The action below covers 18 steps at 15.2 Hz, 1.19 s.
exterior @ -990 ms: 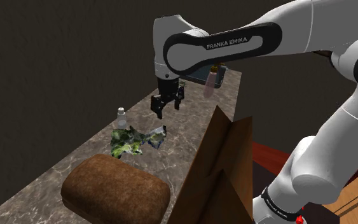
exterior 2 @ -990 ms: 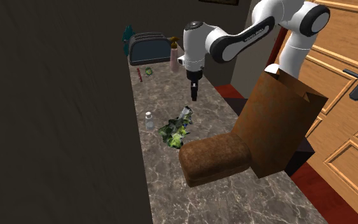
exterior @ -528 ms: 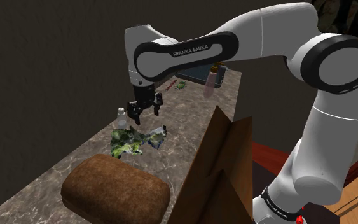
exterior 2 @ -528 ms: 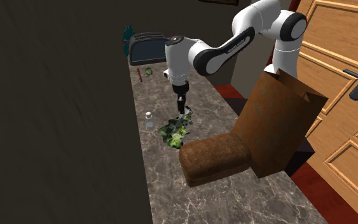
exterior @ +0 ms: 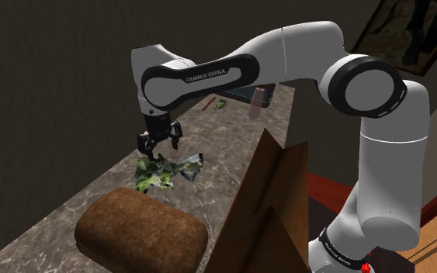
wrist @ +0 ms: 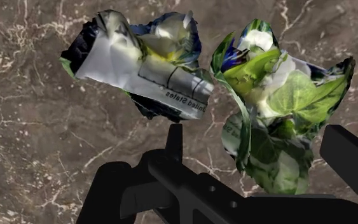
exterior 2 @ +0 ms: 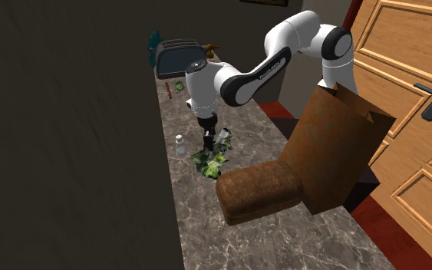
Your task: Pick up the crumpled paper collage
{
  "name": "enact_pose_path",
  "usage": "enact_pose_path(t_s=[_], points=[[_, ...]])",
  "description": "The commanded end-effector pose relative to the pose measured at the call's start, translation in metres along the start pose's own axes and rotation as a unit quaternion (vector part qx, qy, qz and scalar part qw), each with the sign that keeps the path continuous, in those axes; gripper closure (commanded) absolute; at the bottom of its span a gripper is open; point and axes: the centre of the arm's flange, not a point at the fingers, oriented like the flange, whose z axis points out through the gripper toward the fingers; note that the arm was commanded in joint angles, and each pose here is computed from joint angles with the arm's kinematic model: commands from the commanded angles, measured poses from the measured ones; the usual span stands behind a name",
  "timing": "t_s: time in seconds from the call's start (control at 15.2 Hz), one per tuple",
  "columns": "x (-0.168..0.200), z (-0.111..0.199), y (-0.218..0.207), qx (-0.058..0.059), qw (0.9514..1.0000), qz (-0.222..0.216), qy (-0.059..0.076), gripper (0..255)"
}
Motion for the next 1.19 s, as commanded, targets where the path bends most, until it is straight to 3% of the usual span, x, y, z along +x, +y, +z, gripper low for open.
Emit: enact_pose_path(t_s=[0.0,0.26,0.33,0.92,1.12], points=[[0.002,0.01,0.0,0.0,1.0,0.0,0.0,0],[0.003,0.023,-0.001,0.0,1.0,0.0,0.0,0],[0.003,0.023,0.0,0.0,1.0,0.0,0.0,255],[0.003,0.023,-0.001,0.0,1.0,0.0,0.0,255],[0.001,0.008,0.0,0.0,1.0,0.0,0.0,255]])
